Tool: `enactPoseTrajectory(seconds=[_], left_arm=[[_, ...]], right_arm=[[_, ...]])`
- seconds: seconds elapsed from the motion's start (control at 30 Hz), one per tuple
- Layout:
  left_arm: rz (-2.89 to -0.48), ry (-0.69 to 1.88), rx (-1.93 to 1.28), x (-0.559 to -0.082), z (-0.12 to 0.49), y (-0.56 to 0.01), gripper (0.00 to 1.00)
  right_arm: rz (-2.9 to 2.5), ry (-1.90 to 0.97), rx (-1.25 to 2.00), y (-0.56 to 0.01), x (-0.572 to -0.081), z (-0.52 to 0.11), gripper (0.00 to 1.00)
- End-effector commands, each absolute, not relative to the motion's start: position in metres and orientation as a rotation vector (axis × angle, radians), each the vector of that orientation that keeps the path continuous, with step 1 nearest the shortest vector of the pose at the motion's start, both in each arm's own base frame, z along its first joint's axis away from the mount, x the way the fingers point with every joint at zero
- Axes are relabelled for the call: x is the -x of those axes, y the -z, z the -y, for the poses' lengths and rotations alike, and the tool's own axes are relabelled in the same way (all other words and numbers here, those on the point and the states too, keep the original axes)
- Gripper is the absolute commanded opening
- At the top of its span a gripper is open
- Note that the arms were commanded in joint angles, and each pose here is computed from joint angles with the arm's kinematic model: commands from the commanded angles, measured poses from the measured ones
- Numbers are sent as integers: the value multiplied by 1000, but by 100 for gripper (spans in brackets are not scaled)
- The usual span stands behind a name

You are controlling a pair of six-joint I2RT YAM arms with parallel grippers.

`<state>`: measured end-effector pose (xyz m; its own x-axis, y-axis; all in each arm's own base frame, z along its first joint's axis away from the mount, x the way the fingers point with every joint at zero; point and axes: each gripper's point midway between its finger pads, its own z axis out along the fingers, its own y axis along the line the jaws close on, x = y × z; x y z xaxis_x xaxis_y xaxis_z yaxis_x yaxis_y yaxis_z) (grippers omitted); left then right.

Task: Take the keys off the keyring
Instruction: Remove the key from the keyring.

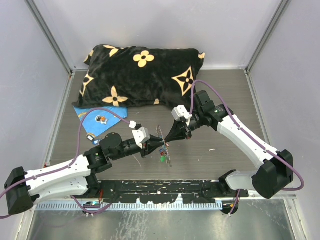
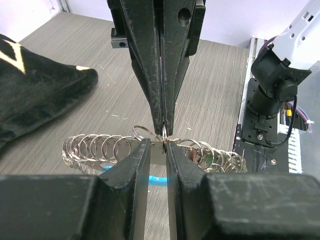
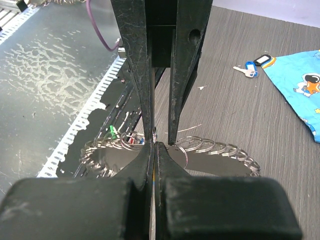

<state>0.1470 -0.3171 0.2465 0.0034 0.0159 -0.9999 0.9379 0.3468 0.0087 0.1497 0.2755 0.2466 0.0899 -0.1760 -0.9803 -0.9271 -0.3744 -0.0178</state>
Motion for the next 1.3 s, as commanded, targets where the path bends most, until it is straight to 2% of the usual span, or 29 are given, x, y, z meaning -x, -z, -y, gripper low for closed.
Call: enactPoseTrajectory(seconds=[0.0, 0.1, 0.17, 0.2, 0.4, 0.67, 0.97, 1.27], left_arm=[[-1279, 954, -900, -150, 321, -278, 19], [-1280, 959, -904, -149, 322, -279, 11], [-1284, 960, -907, -149, 322, -279, 1], [-1286, 961, -907, -149, 322, -280, 0], [-1353, 952, -912, -149, 319, -277, 0], [-1485, 919, -990, -145, 315, -275, 0], [-1646, 882, -1167, -133, 311, -271, 0], [-1757, 874, -1241, -131, 312, -274, 0]], right_arm=[[-985, -1357, 1652, -269, -144, -278, 1], [-983, -1355, 1652, -269, -144, -278, 1], [-985, -1353, 1653, -269, -144, -278, 1], [-988, -1353, 1653, -268, -144, -278, 1], [-1009, -1305, 1668, -262, -148, -277, 1], [-1012, -1265, 1687, -262, -148, -273, 23], [-1023, -1275, 1670, -272, -148, -274, 39], [-1047, -1311, 1638, -270, -151, -278, 41]])
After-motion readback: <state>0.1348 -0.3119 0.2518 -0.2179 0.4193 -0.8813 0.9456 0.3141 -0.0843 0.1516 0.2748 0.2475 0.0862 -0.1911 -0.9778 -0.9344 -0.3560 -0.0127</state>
